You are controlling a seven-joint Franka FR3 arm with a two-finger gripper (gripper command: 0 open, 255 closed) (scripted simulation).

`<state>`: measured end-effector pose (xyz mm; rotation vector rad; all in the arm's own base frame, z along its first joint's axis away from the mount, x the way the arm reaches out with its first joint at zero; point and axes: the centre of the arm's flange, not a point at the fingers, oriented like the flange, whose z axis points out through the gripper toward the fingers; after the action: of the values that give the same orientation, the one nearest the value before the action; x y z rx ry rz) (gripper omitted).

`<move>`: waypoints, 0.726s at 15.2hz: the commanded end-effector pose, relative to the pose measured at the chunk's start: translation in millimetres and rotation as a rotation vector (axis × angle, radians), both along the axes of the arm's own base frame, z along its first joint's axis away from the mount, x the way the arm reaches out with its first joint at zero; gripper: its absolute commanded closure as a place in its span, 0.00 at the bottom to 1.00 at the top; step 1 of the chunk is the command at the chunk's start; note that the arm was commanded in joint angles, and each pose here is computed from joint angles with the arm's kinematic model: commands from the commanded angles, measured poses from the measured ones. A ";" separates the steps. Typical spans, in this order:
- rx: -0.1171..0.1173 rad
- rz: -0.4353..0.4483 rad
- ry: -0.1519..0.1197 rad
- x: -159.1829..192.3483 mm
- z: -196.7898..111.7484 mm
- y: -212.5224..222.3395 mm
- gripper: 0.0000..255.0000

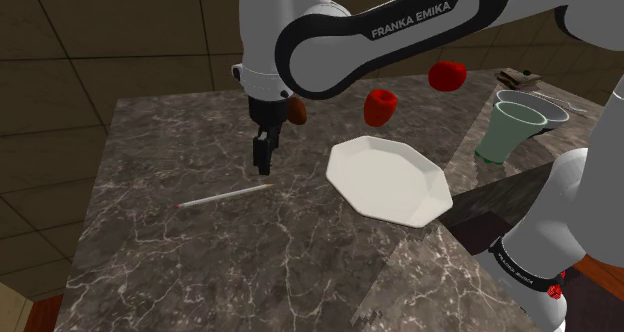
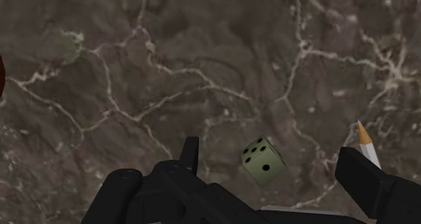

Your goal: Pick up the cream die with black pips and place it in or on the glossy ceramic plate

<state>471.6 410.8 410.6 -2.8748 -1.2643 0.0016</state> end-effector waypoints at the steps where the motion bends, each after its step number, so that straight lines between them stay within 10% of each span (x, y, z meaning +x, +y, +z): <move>1: 0.000 0.000 0.000 0.7 -3.5 0.1 0.00; 7: 0.000 0.000 0.000 0.7 -3.5 0.1 0.00; 8: 0.000 0.000 0.000 0.7 -3.5 0.1 1.00; 11: 0.000 0.000 0.000 0.7 -3.5 0.1 1.00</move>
<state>472.5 410.8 407.6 -2.8747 -1.2638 -0.0007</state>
